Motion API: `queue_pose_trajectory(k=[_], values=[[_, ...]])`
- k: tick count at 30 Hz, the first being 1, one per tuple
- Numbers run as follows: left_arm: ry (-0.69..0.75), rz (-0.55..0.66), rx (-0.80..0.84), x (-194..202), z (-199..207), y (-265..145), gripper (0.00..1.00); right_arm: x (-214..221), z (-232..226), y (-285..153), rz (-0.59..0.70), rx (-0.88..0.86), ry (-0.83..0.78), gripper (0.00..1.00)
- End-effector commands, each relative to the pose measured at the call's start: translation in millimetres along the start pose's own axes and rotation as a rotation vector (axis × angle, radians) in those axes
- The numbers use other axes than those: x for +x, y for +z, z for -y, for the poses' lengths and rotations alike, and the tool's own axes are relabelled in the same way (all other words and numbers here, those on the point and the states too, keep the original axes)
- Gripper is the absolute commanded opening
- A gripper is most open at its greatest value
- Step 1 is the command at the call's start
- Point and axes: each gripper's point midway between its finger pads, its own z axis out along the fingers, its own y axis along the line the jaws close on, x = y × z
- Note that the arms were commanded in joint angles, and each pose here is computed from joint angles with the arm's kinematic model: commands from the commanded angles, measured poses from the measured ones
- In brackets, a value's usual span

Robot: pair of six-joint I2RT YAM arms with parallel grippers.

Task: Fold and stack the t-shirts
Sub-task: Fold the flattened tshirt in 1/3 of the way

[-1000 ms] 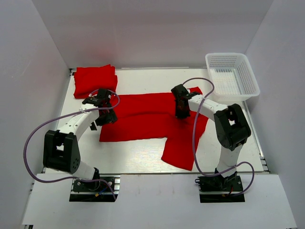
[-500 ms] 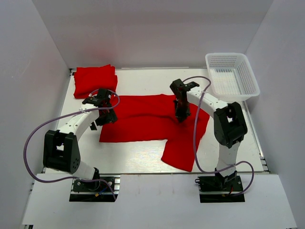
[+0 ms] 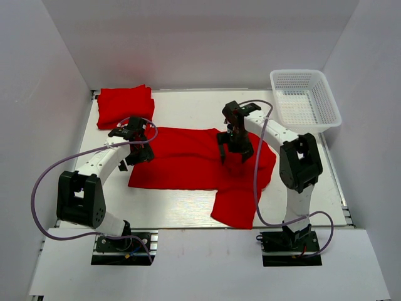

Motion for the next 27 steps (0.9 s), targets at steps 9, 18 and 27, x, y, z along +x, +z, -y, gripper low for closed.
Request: queue_pose_trajectory(k=[9,18,27], values=[[-0.009,0.035,0.032,-13,5,-15,1.00,30,35,-46,0.243,0.096,-0.036,0.90],[-0.011,0.035,0.044,-13,9,-10,1.00,24,50,-12,0.360,0.118,0.046,0.76],[-0.005,0.044,0.050,-17,12,-9,1.00,-17,51,22,0.425,0.148,0.078,0.65]])
